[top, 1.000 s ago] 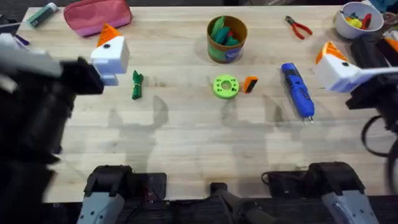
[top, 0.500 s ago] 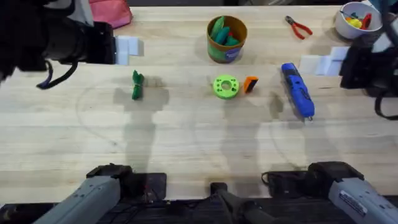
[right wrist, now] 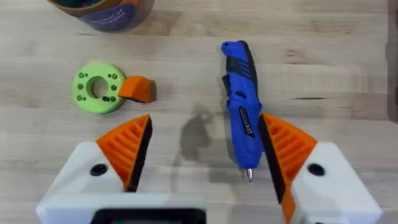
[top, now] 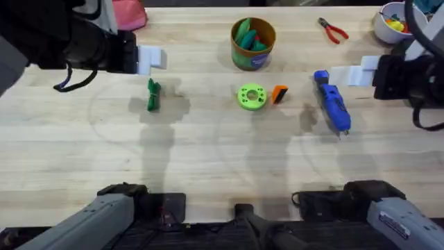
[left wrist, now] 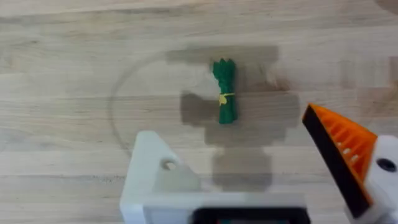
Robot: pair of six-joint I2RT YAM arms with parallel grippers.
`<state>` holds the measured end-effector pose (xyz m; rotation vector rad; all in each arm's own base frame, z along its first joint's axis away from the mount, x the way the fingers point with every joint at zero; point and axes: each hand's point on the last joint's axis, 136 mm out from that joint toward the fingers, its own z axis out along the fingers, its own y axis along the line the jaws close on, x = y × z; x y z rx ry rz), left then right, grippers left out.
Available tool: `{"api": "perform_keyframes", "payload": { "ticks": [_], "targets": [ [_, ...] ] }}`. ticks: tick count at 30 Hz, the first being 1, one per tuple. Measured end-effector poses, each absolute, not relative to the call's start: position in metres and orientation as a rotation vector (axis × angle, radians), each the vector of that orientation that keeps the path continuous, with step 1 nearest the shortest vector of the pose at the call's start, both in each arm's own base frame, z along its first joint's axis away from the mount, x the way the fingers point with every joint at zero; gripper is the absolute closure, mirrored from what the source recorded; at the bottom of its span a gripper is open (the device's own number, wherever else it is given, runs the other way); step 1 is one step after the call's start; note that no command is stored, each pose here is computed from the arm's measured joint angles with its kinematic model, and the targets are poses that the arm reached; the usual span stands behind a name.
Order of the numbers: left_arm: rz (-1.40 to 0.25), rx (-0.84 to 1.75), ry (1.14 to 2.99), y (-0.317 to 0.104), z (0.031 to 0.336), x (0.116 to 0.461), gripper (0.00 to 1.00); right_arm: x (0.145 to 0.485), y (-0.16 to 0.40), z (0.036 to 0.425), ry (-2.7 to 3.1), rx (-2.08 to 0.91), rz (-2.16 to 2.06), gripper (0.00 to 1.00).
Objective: Pick up the gripper from the table and insert it into the empty holder that is missing its gripper. Then pick up a screw, insert it into the mounting hole, and use the screwdriver to tighten it. Finally, clean up the table by picking up the vegetable and placing it into the bucket.
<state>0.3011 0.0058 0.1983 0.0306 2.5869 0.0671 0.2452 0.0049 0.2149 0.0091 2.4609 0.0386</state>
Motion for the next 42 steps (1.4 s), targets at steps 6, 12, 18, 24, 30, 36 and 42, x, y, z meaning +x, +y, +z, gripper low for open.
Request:
{"api": "perform_keyframes", "payload": {
  "ticks": [6, 12, 18, 24, 30, 36, 42],
  "targets": [
    [0.046, -0.032, 2.714, 0.013, 0.173, 0.293, 0.016, 0.245, 0.005, 0.215, 2.461, 0.009, 0.039, 0.009],
    [0.027, -0.045, 2.841, 0.014, 0.124, 0.314, 0.015, 0.245, 0.005, 0.215, 2.461, 0.009, 0.039, 0.008],
    [0.0, -0.039, 2.947, 0.012, 0.075, 0.328, 0.015, 0.245, 0.005, 0.215, 2.461, 0.009, 0.039, 0.007],
    [-0.006, -0.071, 3.047, 0.018, 0.042, 0.324, 0.005, 0.245, 0.005, 0.215, 2.462, 0.009, 0.039, 0.008],
    [-0.006, -0.104, 3.083, 0.024, 0.033, 0.319, 0.042, 0.245, 0.005, 0.215, 2.462, 0.009, 0.039, 0.008],
    [-0.006, -0.107, 3.084, 0.025, 0.032, 0.319, 0.086, 0.245, 0.005, 0.215, 2.461, 0.009, 0.039, 0.008],
    [-0.006, -0.108, 3.084, 0.025, 0.032, 0.319, 0.248, 0.245, 0.005, 0.215, 2.462, 0.01, 0.039, 0.009]
  ]
}}
